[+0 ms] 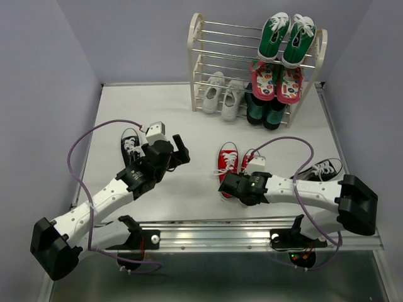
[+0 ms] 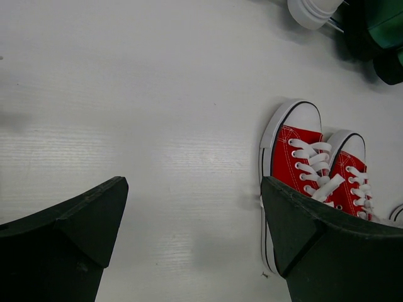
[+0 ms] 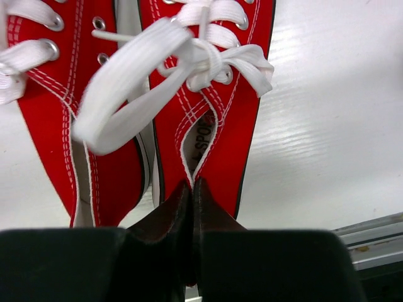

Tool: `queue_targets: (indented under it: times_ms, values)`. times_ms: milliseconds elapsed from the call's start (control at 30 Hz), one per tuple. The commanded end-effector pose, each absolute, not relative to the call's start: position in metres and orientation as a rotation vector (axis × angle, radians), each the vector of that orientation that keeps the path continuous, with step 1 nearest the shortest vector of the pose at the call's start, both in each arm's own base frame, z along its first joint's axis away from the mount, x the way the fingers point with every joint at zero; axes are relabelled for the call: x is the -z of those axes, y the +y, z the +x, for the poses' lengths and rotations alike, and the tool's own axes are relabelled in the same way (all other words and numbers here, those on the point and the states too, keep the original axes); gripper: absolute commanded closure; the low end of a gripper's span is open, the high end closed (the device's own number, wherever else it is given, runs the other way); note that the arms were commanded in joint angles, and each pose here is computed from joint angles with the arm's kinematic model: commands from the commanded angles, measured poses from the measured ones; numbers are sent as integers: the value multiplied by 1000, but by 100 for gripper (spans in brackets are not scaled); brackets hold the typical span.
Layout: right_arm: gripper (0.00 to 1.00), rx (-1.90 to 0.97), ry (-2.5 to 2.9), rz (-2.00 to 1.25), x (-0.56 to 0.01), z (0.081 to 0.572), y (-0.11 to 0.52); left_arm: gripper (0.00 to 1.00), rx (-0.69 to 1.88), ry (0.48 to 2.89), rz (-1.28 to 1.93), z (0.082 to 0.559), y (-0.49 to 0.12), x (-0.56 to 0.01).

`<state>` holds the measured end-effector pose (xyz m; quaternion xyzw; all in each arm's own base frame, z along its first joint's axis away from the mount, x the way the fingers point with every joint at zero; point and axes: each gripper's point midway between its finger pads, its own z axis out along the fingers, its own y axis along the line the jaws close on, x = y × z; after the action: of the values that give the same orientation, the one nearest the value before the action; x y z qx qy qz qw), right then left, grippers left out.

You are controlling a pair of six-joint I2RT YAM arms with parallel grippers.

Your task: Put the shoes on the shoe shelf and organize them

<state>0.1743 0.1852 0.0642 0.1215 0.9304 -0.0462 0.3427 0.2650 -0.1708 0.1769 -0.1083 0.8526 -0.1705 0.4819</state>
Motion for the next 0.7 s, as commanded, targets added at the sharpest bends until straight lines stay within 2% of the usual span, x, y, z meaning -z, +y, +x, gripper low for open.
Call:
queue_targets:
  times_ms: [0, 433, 667]
  values:
    - [99, 54, 2206, 267, -116, 200, 175, 1, 400, 2043, -293, 271, -169, -186]
    - [99, 101, 2065, 3, -199, 215, 176, 1, 384, 2029, -311, 277, -169, -191]
    - [99, -102, 1990, -68, -256, 224, 211, 1, 372, 2015, -312, 278, -167, -193]
